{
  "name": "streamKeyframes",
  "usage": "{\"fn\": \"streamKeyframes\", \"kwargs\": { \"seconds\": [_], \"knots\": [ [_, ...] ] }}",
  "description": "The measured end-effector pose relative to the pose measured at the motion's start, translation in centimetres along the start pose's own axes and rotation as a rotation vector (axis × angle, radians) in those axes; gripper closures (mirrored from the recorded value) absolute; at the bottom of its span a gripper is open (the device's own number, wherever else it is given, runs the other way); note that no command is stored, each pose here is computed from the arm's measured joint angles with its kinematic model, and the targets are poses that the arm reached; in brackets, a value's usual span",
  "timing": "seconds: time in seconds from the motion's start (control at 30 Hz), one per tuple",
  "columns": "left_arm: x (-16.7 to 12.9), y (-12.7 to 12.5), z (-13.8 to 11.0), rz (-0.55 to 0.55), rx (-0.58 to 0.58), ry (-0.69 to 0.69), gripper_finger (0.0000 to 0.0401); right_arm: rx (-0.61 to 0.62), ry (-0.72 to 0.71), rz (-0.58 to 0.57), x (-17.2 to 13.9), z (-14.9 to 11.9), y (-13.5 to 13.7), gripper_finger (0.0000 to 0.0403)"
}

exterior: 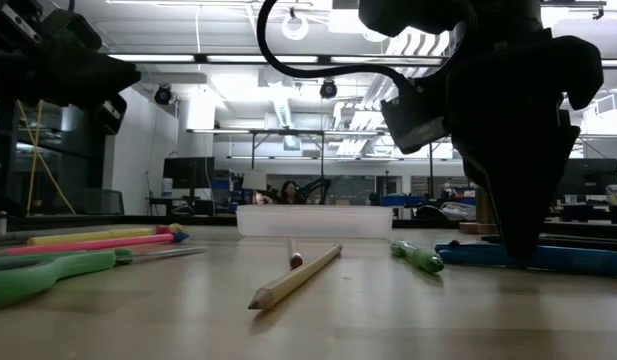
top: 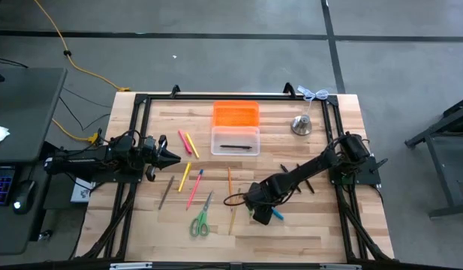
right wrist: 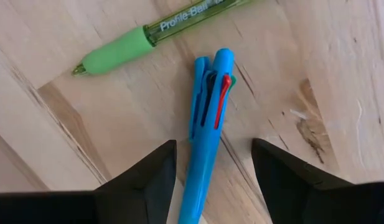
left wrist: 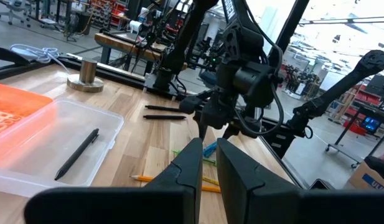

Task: Pick & place school supplies into a supply box
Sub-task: Put the blue pen into the transparent supply box

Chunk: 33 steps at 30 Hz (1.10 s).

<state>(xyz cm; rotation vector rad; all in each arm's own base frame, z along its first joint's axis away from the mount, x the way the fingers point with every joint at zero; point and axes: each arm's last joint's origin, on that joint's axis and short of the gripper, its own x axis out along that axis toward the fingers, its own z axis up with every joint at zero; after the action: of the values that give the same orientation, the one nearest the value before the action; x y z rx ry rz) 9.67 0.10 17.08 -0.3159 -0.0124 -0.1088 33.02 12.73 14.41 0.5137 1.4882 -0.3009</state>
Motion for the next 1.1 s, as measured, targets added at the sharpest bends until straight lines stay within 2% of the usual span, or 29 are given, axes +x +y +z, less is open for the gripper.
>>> {"fn": "streamKeyframes", "kwargs": {
  "seconds": [0.4,0.83,1.1],
  "knots": [
    [0.0,0.0,0.0,0.0,0.0,0.0,0.0325,0.077,-0.006,-0.014,1.1,-0.5,-0.8,0.0294],
    [0.0,0.1,0.0,0.023,0.0,-0.004,0.0325,0.082,-0.018,-0.033,1.3,-0.5,-1.0,0.038],
    [0.0,0.1,0.0,0.042,-0.001,-0.01,0.0325,0.083,-0.014,-0.032,1.3,-0.5,-1.0,0.0383]
  ]
}}
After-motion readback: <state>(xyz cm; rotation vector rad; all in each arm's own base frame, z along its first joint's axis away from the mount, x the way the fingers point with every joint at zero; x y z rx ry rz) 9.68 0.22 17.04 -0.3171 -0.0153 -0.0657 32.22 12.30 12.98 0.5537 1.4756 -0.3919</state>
